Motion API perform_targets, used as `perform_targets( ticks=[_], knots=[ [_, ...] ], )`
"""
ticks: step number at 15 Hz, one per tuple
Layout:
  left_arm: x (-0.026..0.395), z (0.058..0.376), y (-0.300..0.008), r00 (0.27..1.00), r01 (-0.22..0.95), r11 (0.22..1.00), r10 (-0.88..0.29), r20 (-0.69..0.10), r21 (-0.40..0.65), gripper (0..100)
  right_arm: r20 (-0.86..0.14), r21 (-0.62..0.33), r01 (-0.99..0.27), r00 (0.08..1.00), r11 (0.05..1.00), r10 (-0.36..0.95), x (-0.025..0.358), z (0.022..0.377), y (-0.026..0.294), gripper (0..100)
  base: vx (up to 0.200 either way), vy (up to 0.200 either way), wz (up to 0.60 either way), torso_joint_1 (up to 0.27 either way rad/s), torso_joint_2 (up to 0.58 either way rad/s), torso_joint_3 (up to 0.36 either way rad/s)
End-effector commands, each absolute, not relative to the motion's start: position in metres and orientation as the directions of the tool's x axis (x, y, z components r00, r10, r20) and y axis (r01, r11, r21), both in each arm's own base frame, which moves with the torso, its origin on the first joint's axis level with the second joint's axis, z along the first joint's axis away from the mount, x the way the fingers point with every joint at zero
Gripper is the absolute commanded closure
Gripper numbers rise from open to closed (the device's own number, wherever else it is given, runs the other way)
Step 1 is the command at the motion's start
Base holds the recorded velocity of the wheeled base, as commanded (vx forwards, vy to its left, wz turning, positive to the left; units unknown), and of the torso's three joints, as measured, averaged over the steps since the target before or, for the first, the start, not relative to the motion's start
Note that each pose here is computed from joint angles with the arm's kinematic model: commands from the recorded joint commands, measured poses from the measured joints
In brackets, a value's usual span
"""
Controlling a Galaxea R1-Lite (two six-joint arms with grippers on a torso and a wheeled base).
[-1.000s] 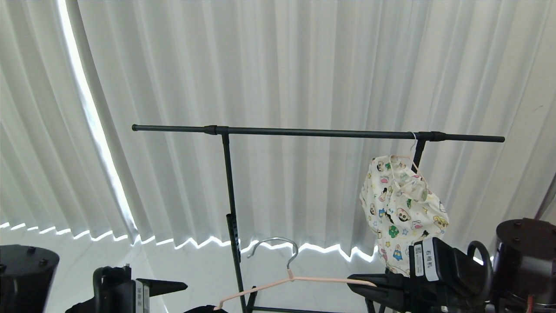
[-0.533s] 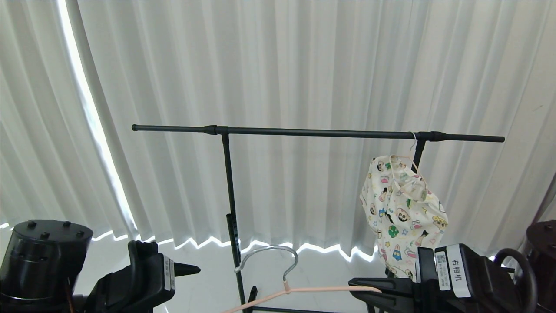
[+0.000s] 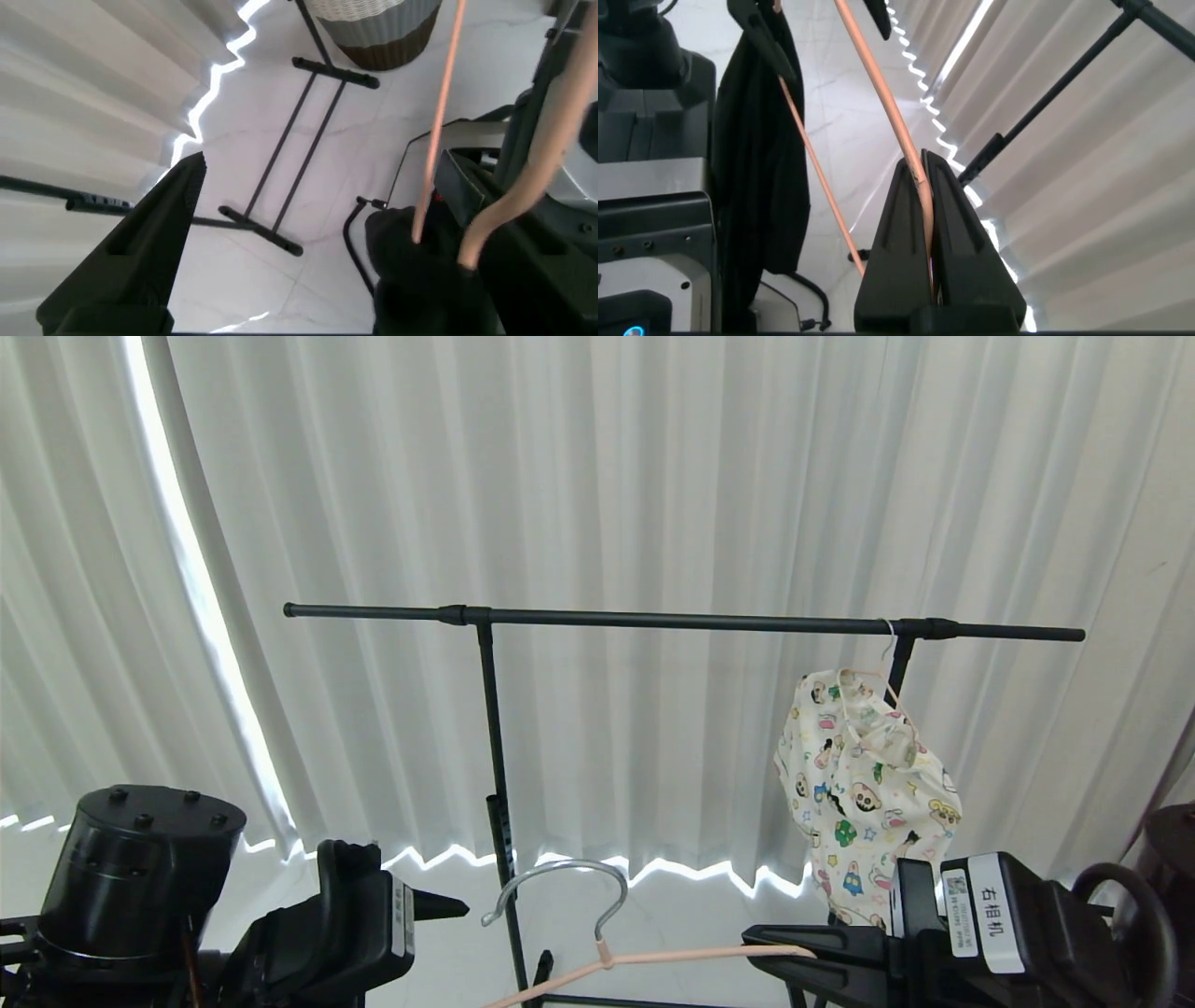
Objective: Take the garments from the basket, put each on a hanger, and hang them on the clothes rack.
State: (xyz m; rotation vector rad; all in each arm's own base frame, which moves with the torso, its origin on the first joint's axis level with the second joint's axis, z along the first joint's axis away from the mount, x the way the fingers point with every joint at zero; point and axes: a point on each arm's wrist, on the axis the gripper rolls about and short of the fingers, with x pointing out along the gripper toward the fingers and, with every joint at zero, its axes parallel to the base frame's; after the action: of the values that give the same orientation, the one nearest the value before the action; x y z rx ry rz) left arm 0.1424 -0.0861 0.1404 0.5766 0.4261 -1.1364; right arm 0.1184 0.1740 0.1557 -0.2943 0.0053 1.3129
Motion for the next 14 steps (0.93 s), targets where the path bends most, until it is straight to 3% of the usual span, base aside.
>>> perform_targets(
  ticks=[1, 2, 3, 12, 13, 14],
  knots=[
    [0.142, 0.1401, -0.0878, 0.358, 0.933, 0.293, -0.723, -0.591, 0.207, 0, -0.165, -0.211, -0.952, 0.259, 0.223, 0.951, 0.1193, 0.1567, 0.1754, 100, 0.0, 0.0, 0.0, 0.0, 0.0, 0.0],
    [0.1419, 0.1401, -0.0879, 0.357, 0.934, 0.292, -0.724, -0.591, 0.207, 0, -0.166, -0.211, -0.951, 0.261, 0.224, 0.951, 0.1193, 0.1567, 0.1753, 100, 0.0, 0.0, 0.0, 0.0, 0.0, 0.0],
    [0.1419, 0.1401, -0.0879, 0.357, 0.934, 0.292, -0.724, -0.591, 0.207, 100, -0.166, -0.211, -0.951, 0.261, 0.224, 0.951, 0.1193, 0.1567, 0.1753, 100, 0.0, 0.0, 0.0, 0.0, 0.0, 0.0],
    [0.1417, 0.1409, -0.088, 0.342, 0.94, 0.281, -0.739, -0.581, 0.195, 100, -0.171, -0.209, -0.952, 0.262, 0.225, 0.95, 0.1191, 0.1553, 0.175, 100, 0.0, 0.0, 0.0, 0.0, 0.0, 0.0],
    [0.1414, 0.1408, -0.0876, 0.343, 0.939, 0.283, -0.738, -0.581, 0.194, 100, -0.173, -0.208, -0.952, 0.262, 0.224, 0.95, 0.1192, 0.1549, 0.1752, 0, 0.0, 0.0, 0.0, 0.0, 0.0, 0.0],
    [0.1415, 0.1404, -0.087, 0.344, 0.938, 0.289, -0.737, -0.582, 0.189, 100, -0.174, -0.208, -0.952, 0.261, 0.224, 0.949, 0.1192, 0.1548, 0.1752, 0, 0.0, 0.0, 0.0, 0.0, 0.0, 0.0]
  ],
)
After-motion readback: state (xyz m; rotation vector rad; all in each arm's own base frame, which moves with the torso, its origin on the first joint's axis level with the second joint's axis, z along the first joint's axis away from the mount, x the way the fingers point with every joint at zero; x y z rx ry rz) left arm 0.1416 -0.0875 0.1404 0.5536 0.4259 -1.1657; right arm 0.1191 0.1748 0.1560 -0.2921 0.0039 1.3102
